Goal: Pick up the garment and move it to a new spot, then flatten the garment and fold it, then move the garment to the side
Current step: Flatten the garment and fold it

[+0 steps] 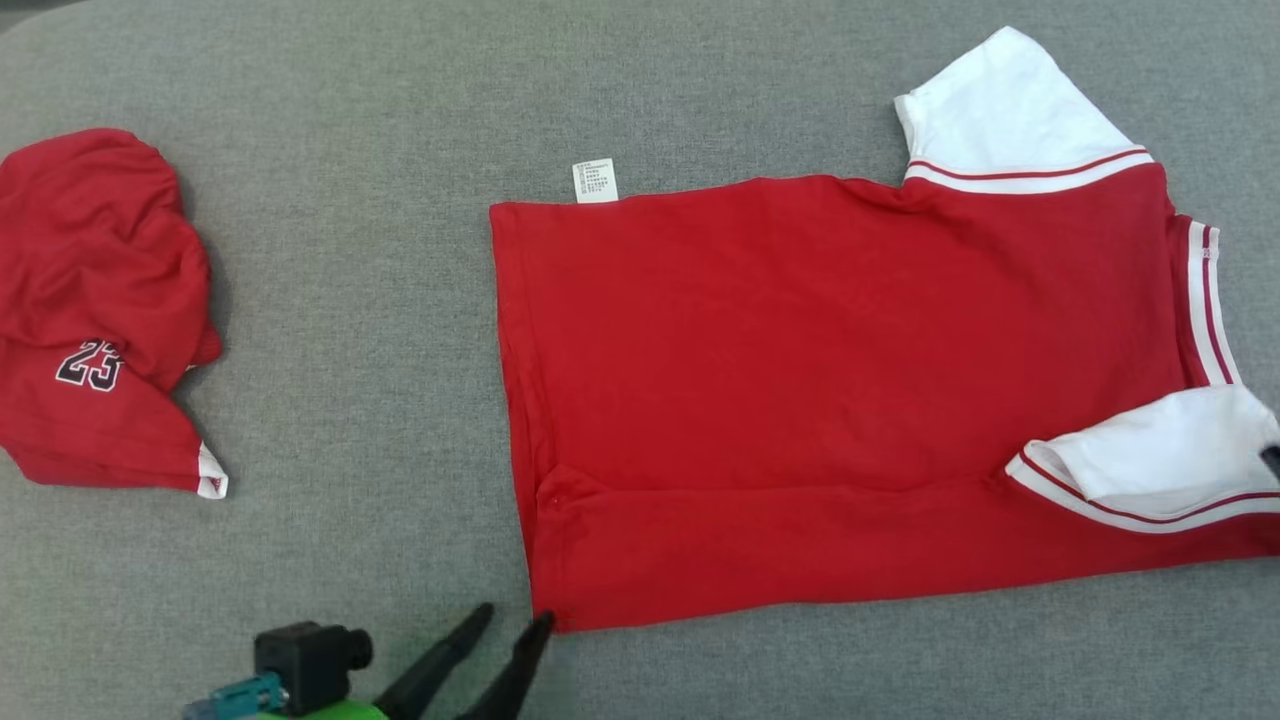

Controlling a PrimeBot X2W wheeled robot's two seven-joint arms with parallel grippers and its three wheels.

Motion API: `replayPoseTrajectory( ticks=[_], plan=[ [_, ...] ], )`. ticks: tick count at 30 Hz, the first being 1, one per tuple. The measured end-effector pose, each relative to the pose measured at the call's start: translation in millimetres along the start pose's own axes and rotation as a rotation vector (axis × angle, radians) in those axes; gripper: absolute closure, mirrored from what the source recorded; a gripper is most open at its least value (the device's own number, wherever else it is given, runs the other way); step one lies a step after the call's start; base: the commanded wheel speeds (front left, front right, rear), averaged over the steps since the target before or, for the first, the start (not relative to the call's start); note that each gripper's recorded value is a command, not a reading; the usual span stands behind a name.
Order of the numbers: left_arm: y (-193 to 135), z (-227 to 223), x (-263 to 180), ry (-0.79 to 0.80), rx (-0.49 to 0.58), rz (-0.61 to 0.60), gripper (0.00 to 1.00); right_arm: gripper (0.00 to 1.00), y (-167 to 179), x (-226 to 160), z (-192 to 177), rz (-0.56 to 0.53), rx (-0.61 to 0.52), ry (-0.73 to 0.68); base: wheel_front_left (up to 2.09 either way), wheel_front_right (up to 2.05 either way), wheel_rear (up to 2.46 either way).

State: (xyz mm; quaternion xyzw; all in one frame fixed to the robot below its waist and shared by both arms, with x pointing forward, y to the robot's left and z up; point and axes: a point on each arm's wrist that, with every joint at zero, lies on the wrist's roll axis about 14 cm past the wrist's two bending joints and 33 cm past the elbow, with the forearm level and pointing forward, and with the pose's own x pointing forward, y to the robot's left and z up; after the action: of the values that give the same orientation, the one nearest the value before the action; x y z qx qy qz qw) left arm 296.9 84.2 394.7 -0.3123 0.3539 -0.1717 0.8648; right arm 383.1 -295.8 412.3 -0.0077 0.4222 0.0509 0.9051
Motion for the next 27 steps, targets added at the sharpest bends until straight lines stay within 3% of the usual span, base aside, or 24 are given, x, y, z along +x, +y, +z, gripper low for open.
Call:
replayPoseTrajectory(
  ticks=[5,9,13,20,27],
  plan=[
    [15,54,16,-0.058,0.17,0.011,0.0,0.0,16,3,94,0.038,-0.07,-0.231,0.0,0.0,0.0],
    [11,111,59,-0.104,0.297,-0.032,0.0,0.0,33,35,144,0.046,-0.138,-0.271,0.0,0.0,0.0],
    [11,139,104,-0.094,0.341,-0.056,0.0,0.0,45,81,188,0.02,-0.196,-0.287,0.0,0.0,0.0],
    [49,143,135,-0.04,0.377,0.018,0.0,0.0,80,176,177,0.06,-0.209,-0.124,0.0,0.0,0.0],
    [65,147,135,-0.048,0.379,0.045,0.0,0.0,94,213,180,0.064,-0.239,-0.102,0.0,0.0,0.0]
  ],
)
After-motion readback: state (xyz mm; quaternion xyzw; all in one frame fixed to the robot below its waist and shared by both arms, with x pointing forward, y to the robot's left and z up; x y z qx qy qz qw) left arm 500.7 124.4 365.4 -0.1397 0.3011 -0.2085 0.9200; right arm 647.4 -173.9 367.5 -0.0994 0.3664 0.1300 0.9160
